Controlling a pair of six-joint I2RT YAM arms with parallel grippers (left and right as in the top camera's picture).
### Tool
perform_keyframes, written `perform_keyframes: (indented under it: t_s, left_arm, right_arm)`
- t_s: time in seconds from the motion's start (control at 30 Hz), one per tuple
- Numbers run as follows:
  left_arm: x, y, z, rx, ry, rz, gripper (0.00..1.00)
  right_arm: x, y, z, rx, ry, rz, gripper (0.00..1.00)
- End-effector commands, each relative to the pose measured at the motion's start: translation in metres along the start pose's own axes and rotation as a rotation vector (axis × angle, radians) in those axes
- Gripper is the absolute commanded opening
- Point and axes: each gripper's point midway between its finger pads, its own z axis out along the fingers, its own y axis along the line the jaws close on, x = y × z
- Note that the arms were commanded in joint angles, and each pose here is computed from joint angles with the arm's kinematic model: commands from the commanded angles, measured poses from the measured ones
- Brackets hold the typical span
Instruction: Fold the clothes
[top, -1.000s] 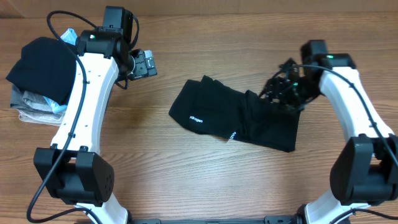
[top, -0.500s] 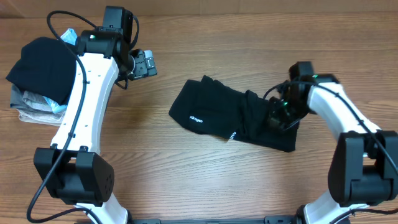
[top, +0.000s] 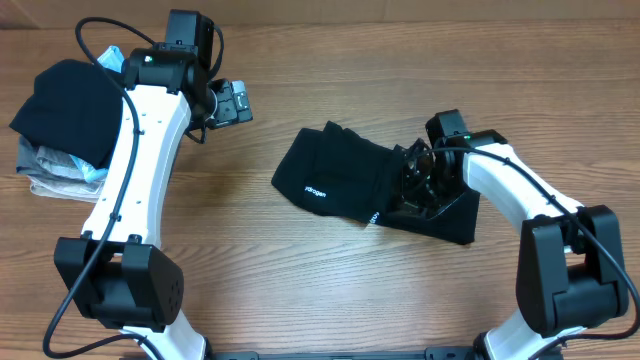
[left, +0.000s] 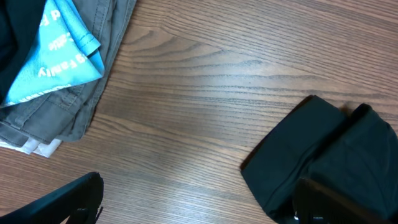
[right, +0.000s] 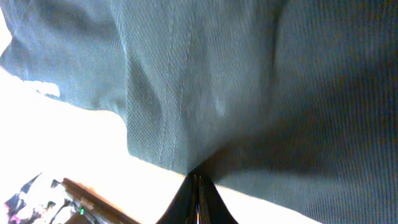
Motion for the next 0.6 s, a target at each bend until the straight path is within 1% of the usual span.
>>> perform_keyframes:
  t_s: [0.0, 0.17, 0.3, 0.37, 0.5, 0.57]
  left_arm:
    - [0.001, 0.002, 0.006, -0.018, 0.010, 0.017, 1.00]
    - [0.001, 0.002, 0.006, -0.018, 0.010, 0.018, 1.00]
    - [0.001, 0.002, 0.006, -0.018, 0.010, 0.018, 1.00]
    - [0.001, 0.002, 0.006, -0.017, 0.010, 0.017, 1.00]
    - [0.001, 0.002, 0.006, -0.017, 0.010, 0.017, 1.00]
    - [0.001, 0.002, 0.006, -0.018, 0.010, 0.018, 1.00]
  right_arm:
    - [-0.013, 0.020, -0.037, -0.078, -0.070, -0.093, 0.04]
    - [-0.016, 0.010, -0.088, -0.075, -0.159, -0.094, 0.04]
    - [-0.005, -0.045, -0.114, 0.107, -0.190, 0.042, 0.04]
    - [0.000, -0.072, -0.124, 0.187, -0.189, 0.112, 0.10]
    - [0.001, -0.103, -0.135, 0.227, -0.216, 0.199, 0.34]
    - [-0.001, -0.113, -0.136, 0.222, -0.232, 0.226, 0.40]
